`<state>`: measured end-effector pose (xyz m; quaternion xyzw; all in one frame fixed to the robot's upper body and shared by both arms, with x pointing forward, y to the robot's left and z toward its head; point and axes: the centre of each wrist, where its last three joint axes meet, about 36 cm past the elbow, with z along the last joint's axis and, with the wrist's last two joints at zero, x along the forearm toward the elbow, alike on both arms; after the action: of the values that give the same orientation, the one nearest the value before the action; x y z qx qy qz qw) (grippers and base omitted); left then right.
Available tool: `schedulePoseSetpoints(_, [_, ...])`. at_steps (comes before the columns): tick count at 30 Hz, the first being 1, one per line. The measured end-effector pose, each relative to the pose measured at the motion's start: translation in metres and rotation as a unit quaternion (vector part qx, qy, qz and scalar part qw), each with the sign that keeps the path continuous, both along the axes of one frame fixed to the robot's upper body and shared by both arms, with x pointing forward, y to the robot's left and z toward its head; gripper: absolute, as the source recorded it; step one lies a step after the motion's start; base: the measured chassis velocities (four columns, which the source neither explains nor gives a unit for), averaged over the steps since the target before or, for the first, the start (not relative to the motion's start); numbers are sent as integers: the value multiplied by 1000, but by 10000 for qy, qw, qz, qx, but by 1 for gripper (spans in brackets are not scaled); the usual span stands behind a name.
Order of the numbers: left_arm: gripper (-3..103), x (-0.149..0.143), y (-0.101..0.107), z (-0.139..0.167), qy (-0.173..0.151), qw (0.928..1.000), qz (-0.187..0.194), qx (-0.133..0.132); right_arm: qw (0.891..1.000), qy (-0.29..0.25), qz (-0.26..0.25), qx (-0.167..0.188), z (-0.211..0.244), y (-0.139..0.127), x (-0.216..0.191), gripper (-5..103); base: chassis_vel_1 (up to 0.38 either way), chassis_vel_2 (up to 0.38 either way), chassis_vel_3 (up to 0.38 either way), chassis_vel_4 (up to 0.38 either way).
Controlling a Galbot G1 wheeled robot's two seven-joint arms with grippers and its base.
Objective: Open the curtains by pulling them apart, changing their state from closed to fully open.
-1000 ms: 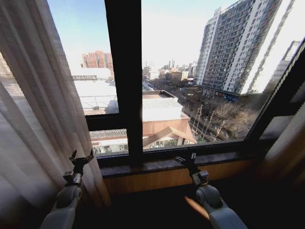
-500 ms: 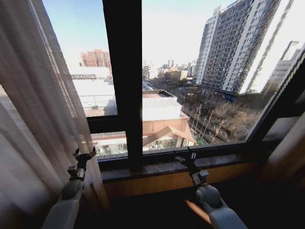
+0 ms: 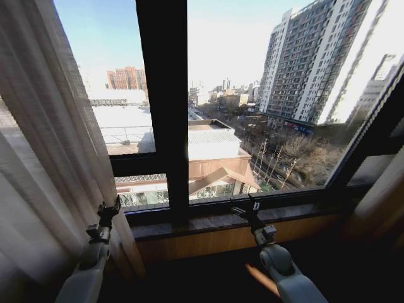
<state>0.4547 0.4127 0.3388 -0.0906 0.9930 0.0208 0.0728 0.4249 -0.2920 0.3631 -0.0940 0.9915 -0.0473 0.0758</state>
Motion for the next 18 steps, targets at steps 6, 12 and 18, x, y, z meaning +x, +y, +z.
schedulePoseSetpoints(6, [18, -2, 0, 1, -15, 10000, 25, -9, 10000, -1, 0, 0, 0, 0, 0, 100, 0, 0, 0, 0])
schedulePoseSetpoints(12, [1, -9, 0, -2, 12, 10000, 44, -10, 10000, 0, 0, 0, 0, 0, 0, 100, 0, 0, 0, 0])
schedulePoseSetpoints(18, [0, -11, 2, -2, 0, 10000, 84, -19, 10000, -1, 0, 0, 0, 0, 0, 100, 0, 0, 0, 0])
